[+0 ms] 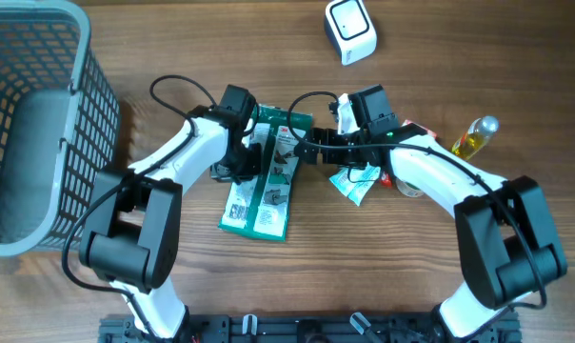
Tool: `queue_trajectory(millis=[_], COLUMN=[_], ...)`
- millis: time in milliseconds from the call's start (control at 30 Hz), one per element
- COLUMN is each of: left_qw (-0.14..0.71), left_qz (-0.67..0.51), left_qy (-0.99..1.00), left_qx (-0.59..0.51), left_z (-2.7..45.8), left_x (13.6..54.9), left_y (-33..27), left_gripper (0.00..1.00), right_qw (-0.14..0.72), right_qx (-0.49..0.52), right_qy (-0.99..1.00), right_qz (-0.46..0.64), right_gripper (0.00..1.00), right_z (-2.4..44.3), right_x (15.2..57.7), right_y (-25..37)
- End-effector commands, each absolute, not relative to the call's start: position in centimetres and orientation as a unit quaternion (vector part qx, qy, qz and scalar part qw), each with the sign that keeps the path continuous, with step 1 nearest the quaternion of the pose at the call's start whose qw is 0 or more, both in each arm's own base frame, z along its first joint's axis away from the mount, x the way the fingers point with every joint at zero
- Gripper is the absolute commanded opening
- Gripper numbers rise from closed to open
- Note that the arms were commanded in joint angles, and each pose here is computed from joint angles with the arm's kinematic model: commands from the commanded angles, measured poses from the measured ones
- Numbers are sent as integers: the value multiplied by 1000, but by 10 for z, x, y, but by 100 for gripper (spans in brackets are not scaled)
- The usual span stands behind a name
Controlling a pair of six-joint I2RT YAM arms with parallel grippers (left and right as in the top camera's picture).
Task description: Scan the item barcode
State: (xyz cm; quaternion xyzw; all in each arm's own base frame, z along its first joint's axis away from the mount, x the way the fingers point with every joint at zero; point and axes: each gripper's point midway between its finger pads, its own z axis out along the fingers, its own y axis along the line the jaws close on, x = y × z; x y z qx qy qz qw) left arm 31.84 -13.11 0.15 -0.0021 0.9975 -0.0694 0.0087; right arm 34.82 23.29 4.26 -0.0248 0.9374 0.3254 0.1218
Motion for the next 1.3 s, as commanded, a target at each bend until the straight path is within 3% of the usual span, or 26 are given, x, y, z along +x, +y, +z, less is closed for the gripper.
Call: queue_trajectory(millis=[0, 200, 300, 633, 800, 933, 1067, 1267], left_qw=[-8, -5, -1, 6, 7, 10, 44, 166], left_qz=[-54, -55, -56, -59, -59, -60, -72, -106], left_qy=[998, 998, 998, 998, 998, 998, 996, 978], left_qx=[-10, -9, -9, -8, -9, -8, -17, -64], left_z=[-19, -23, -23, -23, -23, -22, 4, 92], left_x=[304, 302, 304, 308, 308, 310, 331, 381], left_y=[-122, -121, -122, -123, -123, -124, -123, -104], left_gripper=[6, 6, 6, 6, 6, 5, 4, 4], right_qw=[76, 35, 30, 53, 64, 65, 80, 108], right_qx=[-13, -2, -6, -63, -69, -71, -89, -130], right_qy=[934, 923, 922, 906, 903, 903, 898, 879], right_qz=[349, 384, 387, 415, 419, 420, 424, 446], right_gripper=[99, 85, 84, 65, 38, 25, 18, 4], right_z=[19, -15, -25, -16, -13, -12, -3, 52], right_x=[338, 334, 330, 318, 322, 322, 324, 324], right_y=[242, 258, 270, 317, 318, 318, 319, 309])
